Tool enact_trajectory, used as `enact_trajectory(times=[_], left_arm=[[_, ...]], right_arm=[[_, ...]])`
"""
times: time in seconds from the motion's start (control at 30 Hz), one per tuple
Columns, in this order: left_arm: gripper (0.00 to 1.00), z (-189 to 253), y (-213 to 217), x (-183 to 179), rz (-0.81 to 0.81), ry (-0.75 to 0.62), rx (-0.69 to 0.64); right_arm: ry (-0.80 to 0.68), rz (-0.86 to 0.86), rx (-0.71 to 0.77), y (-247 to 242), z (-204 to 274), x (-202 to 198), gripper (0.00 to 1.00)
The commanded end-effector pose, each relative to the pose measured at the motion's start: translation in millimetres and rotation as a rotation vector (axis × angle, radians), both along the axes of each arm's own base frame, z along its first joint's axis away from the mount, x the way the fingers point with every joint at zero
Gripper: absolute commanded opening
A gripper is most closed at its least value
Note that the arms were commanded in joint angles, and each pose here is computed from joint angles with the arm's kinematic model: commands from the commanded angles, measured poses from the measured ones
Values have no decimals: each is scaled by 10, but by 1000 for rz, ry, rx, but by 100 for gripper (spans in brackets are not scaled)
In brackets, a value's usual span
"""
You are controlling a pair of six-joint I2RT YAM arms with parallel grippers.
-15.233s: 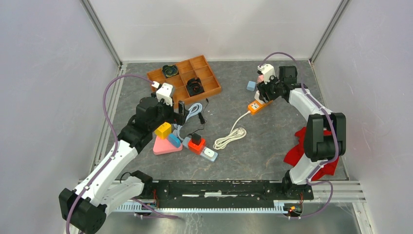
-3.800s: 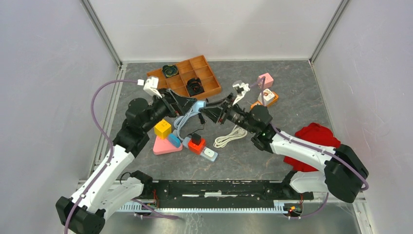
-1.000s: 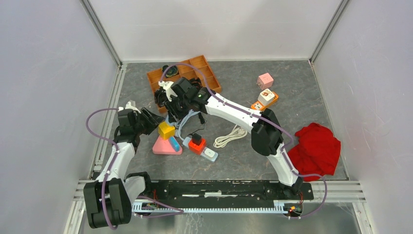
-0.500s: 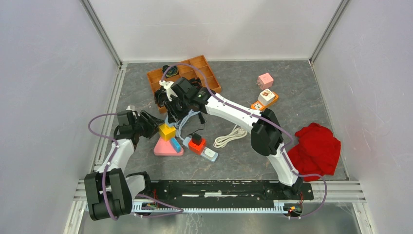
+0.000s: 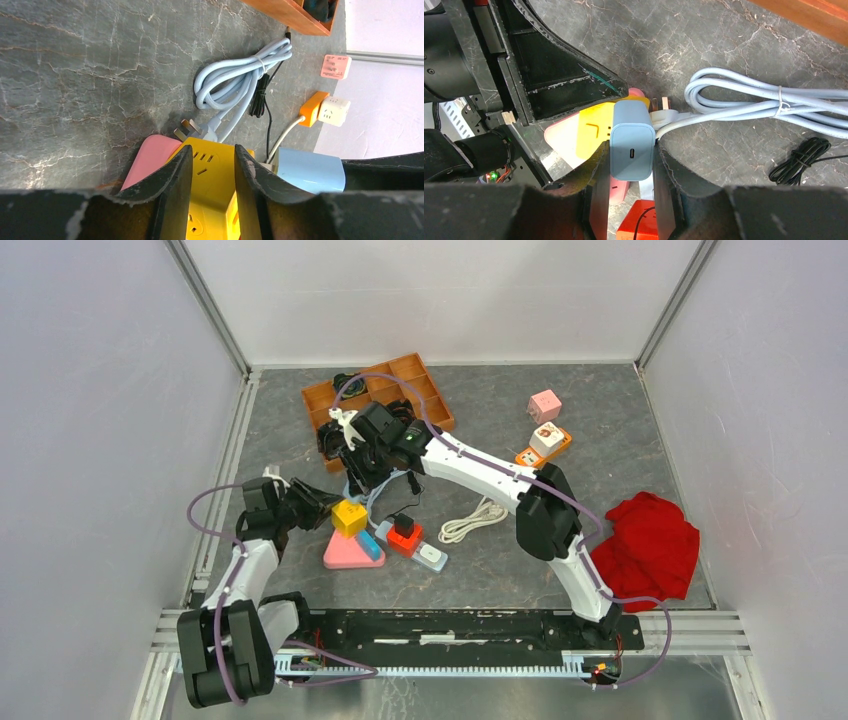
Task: Insert the plug
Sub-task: Insert the plug into the socket.
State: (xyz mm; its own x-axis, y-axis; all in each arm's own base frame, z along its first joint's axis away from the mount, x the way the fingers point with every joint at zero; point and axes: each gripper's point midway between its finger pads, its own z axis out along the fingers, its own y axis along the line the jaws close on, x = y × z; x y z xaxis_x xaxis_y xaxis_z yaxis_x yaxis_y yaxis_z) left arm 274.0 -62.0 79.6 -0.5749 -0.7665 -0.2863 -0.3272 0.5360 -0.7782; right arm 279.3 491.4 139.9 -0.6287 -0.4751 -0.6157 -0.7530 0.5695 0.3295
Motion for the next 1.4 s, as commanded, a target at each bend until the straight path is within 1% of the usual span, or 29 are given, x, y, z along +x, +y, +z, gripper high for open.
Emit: enact_trajectory(times=[0.0, 0.07, 0.13, 0.17, 0.37, 0.53, 0.57, 0.67, 0.83, 1.37], left_arm=[[42, 60, -97, -37, -16, -17, -63], [45, 48, -98, -44, -13, -17, -66], [51, 35, -97, -51, -8, -12, -69], [53, 31, -96, -53, -7, -11, -69], [54, 51, -90, -44, -20, -9, -57], [58, 62, -60, -16, -20, 1, -34], [58, 66, -60, -16, -22, 1, -31], [47, 70, -72, -25, -25, -10, -37], [41, 93, -90, -38, -34, -25, -41], [39, 105, -123, -47, -45, -41, -59]], right_arm=[[-18, -14, 21, -38, 293, -116, 5], [-27, -17, 24, -50, 339, -136, 5], [-32, -18, 19, -59, 363, -163, 5], [-35, -19, 15, -66, 375, -176, 4], [-35, -28, -10, -114, 364, -229, 4], [-20, -33, -20, -108, 323, -263, 4], [-20, -33, -18, -94, 323, -272, 4], [-23, -49, -31, -90, 279, -243, 3], [9, -48, -36, -35, 152, -256, 3], [41, -26, -56, 42, 5, -359, 3]])
